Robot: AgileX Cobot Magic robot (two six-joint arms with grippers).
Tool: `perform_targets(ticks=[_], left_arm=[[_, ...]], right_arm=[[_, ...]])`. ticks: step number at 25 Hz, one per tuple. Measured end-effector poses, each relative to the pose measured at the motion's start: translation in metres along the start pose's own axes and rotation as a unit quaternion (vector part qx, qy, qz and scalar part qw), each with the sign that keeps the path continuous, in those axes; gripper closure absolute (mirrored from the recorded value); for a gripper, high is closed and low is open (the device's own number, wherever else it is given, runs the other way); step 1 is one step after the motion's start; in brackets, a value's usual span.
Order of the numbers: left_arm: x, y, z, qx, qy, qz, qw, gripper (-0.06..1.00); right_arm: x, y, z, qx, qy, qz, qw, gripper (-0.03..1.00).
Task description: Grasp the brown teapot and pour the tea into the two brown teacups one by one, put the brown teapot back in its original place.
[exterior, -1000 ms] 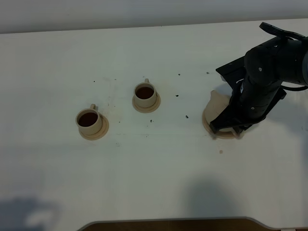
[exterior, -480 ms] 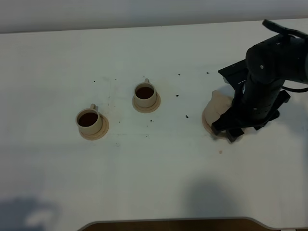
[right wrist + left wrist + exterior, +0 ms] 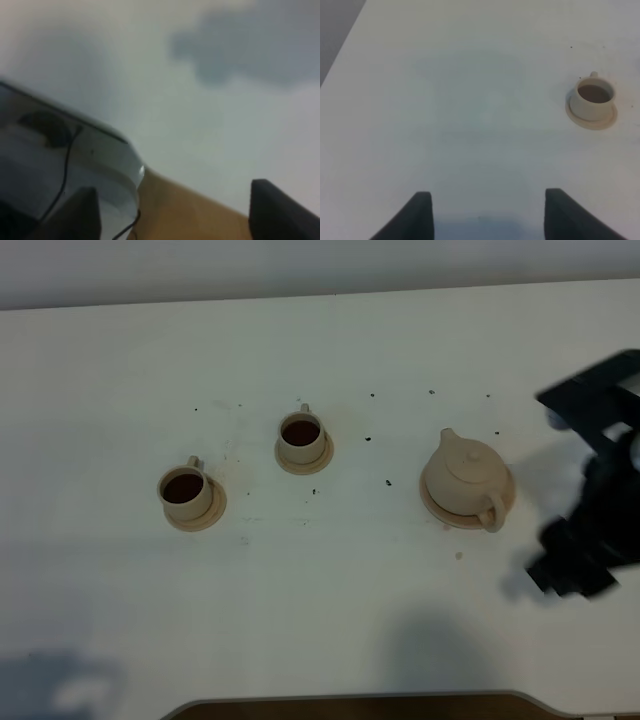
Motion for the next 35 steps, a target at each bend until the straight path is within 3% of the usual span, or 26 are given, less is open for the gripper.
perform_targets(ticks=[5, 11, 17, 25, 31, 35], left_arm=[[0.000, 0.000, 0.000, 0.000, 0.000, 0.000, 1.000, 0.45], [0.000, 0.000, 0.000, 0.000, 0.000, 0.000, 1.000, 0.45], [0.000, 0.000, 0.000, 0.000, 0.000, 0.000, 1.000, 0.45], [0.000, 0.000, 0.000, 0.000, 0.000, 0.000, 1.000, 0.45], [0.000, 0.000, 0.000, 0.000, 0.000, 0.000, 1.000, 0.45], [0.000, 0.000, 0.000, 0.000, 0.000, 0.000, 1.000, 0.45]], right_arm=[[-0.060, -0.018, -0.008, 0.015, -0.009, -0.061, 0.998, 0.38], [-0.106, -0.019, -0.018, 0.025, -0.048, -0.137, 0.989, 0.39], [-0.110, -0.014, -0.017, 0.040, -0.079, -0.214, 0.973, 0.39], [-0.108, -0.010, -0.020, 0.030, -0.083, -0.218, 0.972, 0.39], [-0.107, -0.017, -0.043, -0.012, 0.014, -0.247, 0.969, 0.39], [-0.116, -0.031, -0.064, -0.057, 0.107, -0.304, 0.945, 0.39]])
Point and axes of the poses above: a point on each arm's last joint axis where the gripper is mounted, y pointing out along that axis toward the gripper, z along the wrist's bending axis when the last joint is at zero, x = y × z, the point moved 8 cm from there along y, pointing out along that axis toward the gripper, and after that the axes turned 9 degrees about y, right-handed, at the moved point
